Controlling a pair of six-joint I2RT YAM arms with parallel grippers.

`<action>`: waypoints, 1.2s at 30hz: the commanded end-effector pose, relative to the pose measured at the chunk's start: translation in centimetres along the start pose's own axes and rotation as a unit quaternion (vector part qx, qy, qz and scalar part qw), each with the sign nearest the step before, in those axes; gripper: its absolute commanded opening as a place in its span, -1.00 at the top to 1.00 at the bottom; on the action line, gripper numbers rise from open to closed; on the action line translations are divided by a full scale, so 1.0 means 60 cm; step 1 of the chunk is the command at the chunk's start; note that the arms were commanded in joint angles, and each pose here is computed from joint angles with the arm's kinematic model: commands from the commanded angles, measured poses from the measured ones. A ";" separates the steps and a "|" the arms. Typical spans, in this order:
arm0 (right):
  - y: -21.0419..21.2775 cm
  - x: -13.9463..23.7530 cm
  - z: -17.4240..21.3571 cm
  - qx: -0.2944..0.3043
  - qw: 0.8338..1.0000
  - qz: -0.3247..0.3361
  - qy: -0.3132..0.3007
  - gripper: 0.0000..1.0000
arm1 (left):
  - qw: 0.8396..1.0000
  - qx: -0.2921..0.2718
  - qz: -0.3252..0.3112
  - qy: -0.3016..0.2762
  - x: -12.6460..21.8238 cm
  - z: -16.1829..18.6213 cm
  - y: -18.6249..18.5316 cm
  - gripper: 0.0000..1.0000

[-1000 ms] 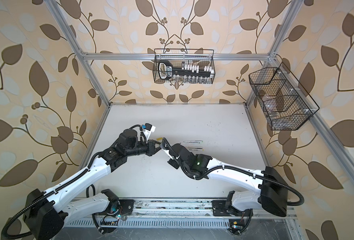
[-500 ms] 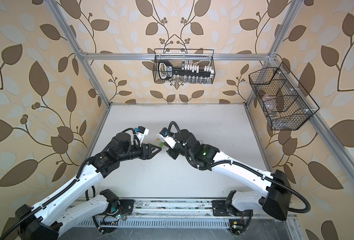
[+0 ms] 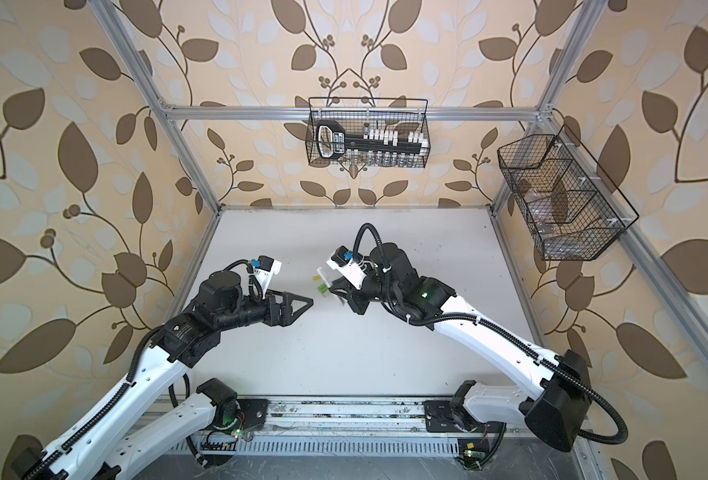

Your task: Insert the pens into the pen caps

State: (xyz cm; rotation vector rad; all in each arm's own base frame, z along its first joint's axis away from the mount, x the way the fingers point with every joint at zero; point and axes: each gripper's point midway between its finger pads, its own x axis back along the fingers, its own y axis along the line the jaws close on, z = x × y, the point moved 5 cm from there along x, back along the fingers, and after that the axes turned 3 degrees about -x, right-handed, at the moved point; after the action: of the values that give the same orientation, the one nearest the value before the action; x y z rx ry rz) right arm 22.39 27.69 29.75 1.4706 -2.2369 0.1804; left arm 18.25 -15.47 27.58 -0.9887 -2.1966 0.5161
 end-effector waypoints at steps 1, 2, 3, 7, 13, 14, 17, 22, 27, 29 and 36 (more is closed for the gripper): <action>0.023 0.005 -0.012 -0.011 0.996 -0.084 -0.006 0.88 | 0.998 -0.049 0.034 -0.028 0.034 -0.024 -0.039 -0.98; 0.023 0.005 -0.010 -0.014 0.996 -0.091 -0.004 0.88 | 0.998 -0.053 0.033 -0.029 0.039 -0.024 -0.041 -0.98; 0.021 0.005 -0.008 -0.018 0.996 -0.093 -0.001 0.88 | 0.997 -0.057 0.031 -0.030 0.043 -0.024 -0.043 -0.98; 0.001 0.007 -0.002 -0.033 0.996 -0.077 0.010 0.88 | 0.997 -0.074 0.018 -0.032 0.056 -0.024 -0.045 -0.98; -0.052 0.010 0.010 -0.063 0.997 -0.012 0.041 0.88 | 0.996 -0.087 0.009 -0.023 0.064 -0.018 -0.045 -0.98; -0.059 0.011 0.011 -0.067 0.997 -0.006 0.044 0.88 | 0.996 -0.089 0.008 -0.021 0.065 -0.018 -0.045 -0.98; -0.070 0.015 0.010 -0.078 0.996 -0.011 0.043 0.88 | 0.995 -0.095 0.012 -0.014 0.068 -0.012 -0.047 -0.98; -0.060 0.024 0.001 -0.096 0.991 -0.089 0.017 0.87 | 0.995 -0.100 0.019 -0.019 0.073 -0.011 -0.052 -0.98; -0.035 0.024 0.002 -0.095 0.982 -0.160 0.005 0.87 | 0.993 -0.105 0.053 -0.010 0.071 -0.011 -0.066 -0.97; -0.031 0.024 0.005 -0.094 0.981 -0.169 0.007 0.87 | 0.992 -0.108 0.069 -0.006 0.070 -0.011 -0.072 -0.95; 0.002 0.027 0.013 -0.074 0.975 -0.212 0.009 0.87 | 0.985 -0.118 0.125 0.005 0.063 -0.014 -0.092 -0.73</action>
State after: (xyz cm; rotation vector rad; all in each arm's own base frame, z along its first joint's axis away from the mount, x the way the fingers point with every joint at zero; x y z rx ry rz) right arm 22.96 25.80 29.71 1.7001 -1.8926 -0.1164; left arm 14.65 -15.42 30.52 -1.2432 -2.1645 0.3689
